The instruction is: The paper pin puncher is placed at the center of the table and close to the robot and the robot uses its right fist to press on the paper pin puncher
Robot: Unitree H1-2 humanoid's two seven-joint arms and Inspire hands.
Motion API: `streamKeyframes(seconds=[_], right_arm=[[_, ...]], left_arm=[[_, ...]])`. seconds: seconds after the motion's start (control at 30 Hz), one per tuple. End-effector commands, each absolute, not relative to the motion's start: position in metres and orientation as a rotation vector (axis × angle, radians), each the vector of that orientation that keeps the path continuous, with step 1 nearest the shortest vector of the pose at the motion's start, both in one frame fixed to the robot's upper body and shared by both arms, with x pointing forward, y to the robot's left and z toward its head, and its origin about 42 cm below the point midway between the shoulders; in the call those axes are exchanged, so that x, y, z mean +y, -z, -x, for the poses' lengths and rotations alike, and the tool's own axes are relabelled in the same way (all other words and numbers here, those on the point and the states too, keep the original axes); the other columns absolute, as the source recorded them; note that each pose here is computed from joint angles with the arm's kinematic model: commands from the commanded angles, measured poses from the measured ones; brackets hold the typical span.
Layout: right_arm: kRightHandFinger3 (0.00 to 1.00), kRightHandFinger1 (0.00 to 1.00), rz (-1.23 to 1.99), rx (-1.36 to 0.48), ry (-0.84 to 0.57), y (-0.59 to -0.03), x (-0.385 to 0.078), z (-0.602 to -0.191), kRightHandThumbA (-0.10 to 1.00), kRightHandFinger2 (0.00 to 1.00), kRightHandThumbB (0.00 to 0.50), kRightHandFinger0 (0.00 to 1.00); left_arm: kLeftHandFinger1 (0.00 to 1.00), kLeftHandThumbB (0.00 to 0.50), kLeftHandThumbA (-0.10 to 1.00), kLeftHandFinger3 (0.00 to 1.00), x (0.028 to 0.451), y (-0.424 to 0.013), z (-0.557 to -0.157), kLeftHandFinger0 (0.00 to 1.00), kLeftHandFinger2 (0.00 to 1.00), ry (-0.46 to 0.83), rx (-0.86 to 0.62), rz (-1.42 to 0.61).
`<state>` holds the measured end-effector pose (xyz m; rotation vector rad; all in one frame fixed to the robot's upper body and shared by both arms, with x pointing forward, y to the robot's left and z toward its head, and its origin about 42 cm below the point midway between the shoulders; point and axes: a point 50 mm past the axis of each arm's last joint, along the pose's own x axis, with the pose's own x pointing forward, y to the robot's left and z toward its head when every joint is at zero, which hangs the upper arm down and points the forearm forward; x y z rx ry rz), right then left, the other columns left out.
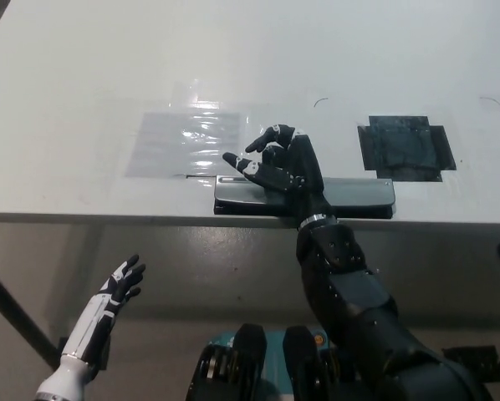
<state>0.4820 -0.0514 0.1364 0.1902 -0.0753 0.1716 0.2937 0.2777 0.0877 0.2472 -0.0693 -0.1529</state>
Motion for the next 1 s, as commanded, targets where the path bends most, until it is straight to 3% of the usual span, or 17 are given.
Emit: streamKeyframes(seconds=[0.0,0.1,0.17,0.3,0.5,0.57,0.6,0.63,0.7,0.73,0.83,0.9,0.93,0.97], right_arm=[[0.2,0.01,-0.1,0.315,-0.084,-0.019,-0.081,-0.411,1.0,0.3,0.127,0.0],[0.29,0.05,-0.097,0.365,-0.074,-0.008,-0.088,-0.403,1.0,0.35,0.126,0.0],[0.28,0.04,-0.109,0.375,-0.069,-0.005,-0.09,-0.401,1.0,0.33,0.167,0.0],[0.25,0.05,-0.094,0.363,-0.081,-0.004,-0.09,-0.399,1.0,0.32,0.134,0.0],[0.23,0.04,-0.163,0.267,-0.053,-0.025,-0.088,-0.417,1.0,0.31,0.148,0.0],[0.19,0.03,-0.202,0.151,-0.052,-0.057,-0.087,-0.441,1.0,0.29,0.159,0.0],[0.21,0.08,-0.218,0.044,-0.053,-0.086,-0.088,-0.458,1.0,0.32,0.139,0.08],[0.22,0.09,-0.232,-0.008,-0.057,-0.099,-0.089,-0.463,1.0,0.32,0.106,0.09],[0.25,0.09,-0.259,-0.259,-0.077,-0.167,-0.095,-0.479,1.0,0.34,0.161,0.0],[0.26,0.1,-0.279,-0.282,-0.078,-0.176,-0.096,-0.478,1.0,0.34,0.168,0.0],[0.12,0.01,-0.344,-0.534,-0.118,-0.269,-0.108,-0.463,1.0,0.19,0.166,0.0],[0.06,0.0,-0.343,-0.63,-0.118,-0.306,-0.114,-0.45,1.0,0.1,0.194,0.0],[0.02,0.0,-0.328,-0.731,-0.137,-0.335,-0.122,-0.436,1.0,0.01,0.188,0.0],[0.0,0.0,-0.333,-0.785,-0.148,-0.351,-0.127,-0.424,1.0,0.0,0.183,0.0]], left_arm=[[1.0,0.212,1.0,1.0,0.278,-0.097,-0.294,1.0,1.0,0.184,-0.134,-0.263],[1.0,0.219,1.0,1.0,0.279,-0.096,-0.293,1.0,1.0,0.181,-0.129,-0.26],[1.0,0.223,1.0,1.0,0.279,-0.096,-0.293,1.0,1.0,0.177,-0.125,-0.266],[1.0,0.212,1.0,1.0,0.278,-0.091,-0.288,1.0,1.0,0.178,-0.11,-0.262],[1.0,0.19,1.0,1.0,0.278,-0.09,-0.283,1.0,1.0,0.174,-0.106,-0.262],[1.0,0.211,1.0,1.0,0.278,-0.091,-0.284,1.0,1.0,0.174,-0.101,-0.263],[1.0,0.209,1.0,1.0,0.278,-0.091,-0.284,1.0,1.0,0.177,-0.102,-0.264],[1.0,0.207,1.0,1.0,0.278,-0.091,-0.285,1.0,1.0,0.177,-0.103,-0.265],[1.0,0.213,1.0,1.0,0.276,-0.092,-0.286,1.0,1.0,0.176,-0.107,-0.257],[1.0,0.213,1.0,1.0,0.276,-0.092,-0.287,1.0,1.0,0.175,-0.108,-0.258],[1.0,0.213,1.0,1.0,0.275,-0.094,-0.288,1.0,1.0,0.176,-0.111,-0.259],[1.0,0.215,1.0,1.0,0.276,-0.095,-0.29,1.0,1.0,0.178,-0.114,-0.265],[1.0,0.218,1.0,1.0,0.276,-0.095,-0.291,1.0,1.0,0.179,-0.116,-0.267],[1.0,0.214,1.0,1.0,0.277,-0.096,-0.292,1.0,1.0,0.18,-0.119,-0.267]])
